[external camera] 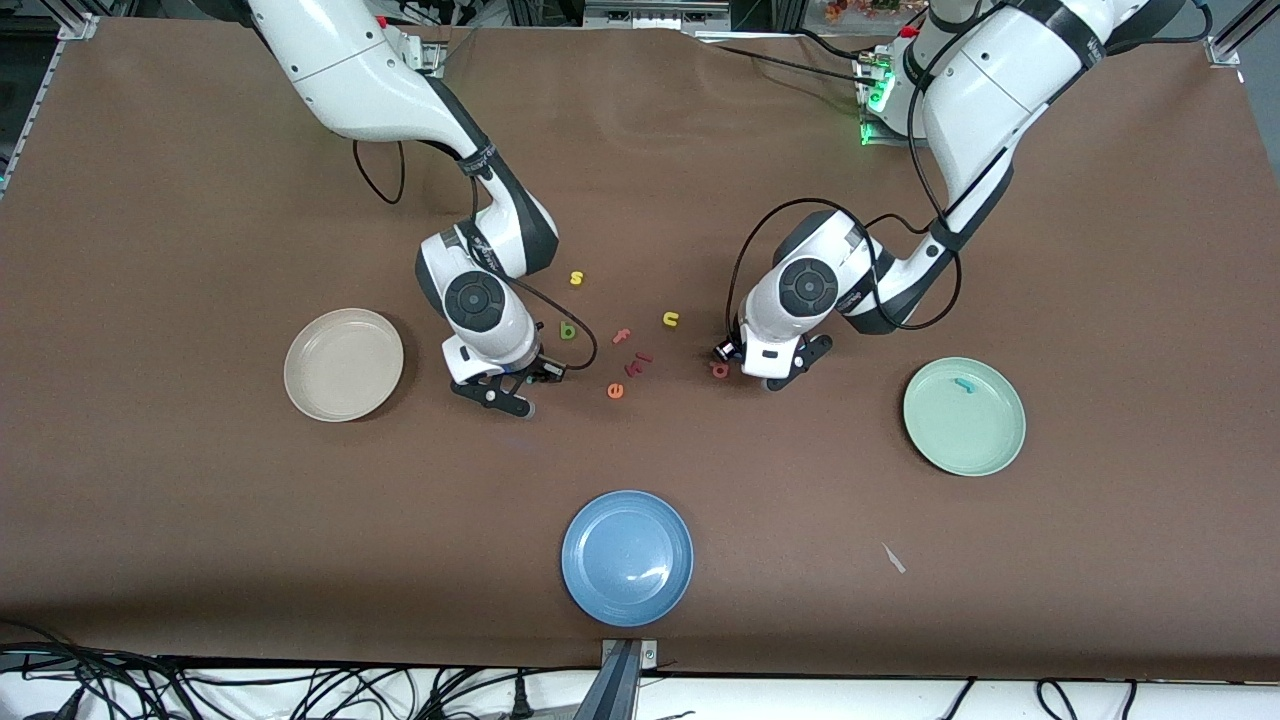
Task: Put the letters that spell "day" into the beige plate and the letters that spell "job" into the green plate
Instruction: 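Grasp the blue ring with the left gripper while the right gripper grasps the cyan y, then drop the ring on the green plate while the right gripper drops y, then grasp the pink p with the left gripper while the right gripper grasps the yellow d, then drop the p on the green plate while the right gripper drops d, then grasp the green q with the right gripper while the left gripper withdraws, then carry the green q to the cream plate and open the right gripper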
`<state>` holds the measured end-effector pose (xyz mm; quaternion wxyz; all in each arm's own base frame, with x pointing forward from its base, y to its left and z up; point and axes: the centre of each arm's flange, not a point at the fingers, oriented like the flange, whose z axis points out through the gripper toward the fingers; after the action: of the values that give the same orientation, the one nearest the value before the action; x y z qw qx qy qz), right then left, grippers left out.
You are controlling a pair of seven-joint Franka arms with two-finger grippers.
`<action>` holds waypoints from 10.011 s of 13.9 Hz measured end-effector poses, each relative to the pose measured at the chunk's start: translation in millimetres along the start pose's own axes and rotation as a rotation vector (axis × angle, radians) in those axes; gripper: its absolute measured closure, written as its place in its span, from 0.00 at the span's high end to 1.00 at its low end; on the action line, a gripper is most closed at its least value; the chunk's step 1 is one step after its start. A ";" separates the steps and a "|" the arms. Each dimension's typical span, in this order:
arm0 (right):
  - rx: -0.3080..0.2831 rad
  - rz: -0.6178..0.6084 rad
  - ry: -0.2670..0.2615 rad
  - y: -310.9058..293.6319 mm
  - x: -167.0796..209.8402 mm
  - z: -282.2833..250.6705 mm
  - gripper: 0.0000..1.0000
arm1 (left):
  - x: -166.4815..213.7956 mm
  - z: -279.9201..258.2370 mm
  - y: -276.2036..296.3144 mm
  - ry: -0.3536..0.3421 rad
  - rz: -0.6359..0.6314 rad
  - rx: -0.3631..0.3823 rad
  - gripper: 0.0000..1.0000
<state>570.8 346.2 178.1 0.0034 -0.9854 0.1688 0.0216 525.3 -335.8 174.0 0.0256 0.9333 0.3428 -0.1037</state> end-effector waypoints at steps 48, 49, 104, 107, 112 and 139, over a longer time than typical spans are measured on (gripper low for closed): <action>0.027 -0.322 -0.052 57.4 -27.9 4.5 0.59 | 30.6 -58.2 26.4 0.044 -0.017 -0.004 0.97; 0.028 -0.322 -0.050 56.9 -27.8 4.0 0.58 | 27.1 -45.8 30.3 0.051 -0.053 -0.011 0.95; 0.050 -0.254 -0.067 16.6 -67.3 -41.1 0.66 | 299.3 -378.0 -230.9 0.072 0.620 0.118 0.99; 0.059 -0.251 -0.038 3.3 -81.2 -17.0 0.66 | 279.5 -412.9 -230.8 0.099 0.711 0.131 1.00; 0.067 -0.248 -0.010 -7.1 -94.2 5.0 0.58 | 268.2 -421.9 -223.7 0.105 0.782 0.133 1.00; -0.102 -0.455 -0.133 242.7 93.5 -47.4 0.26 | 286.0 -391.5 -203.5 0.180 0.773 0.149 1.00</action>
<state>580.1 85.6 221.5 -0.0307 -0.9934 -0.0593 0.0937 675.6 47.7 500.9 -0.0350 0.9981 -0.0409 -0.0287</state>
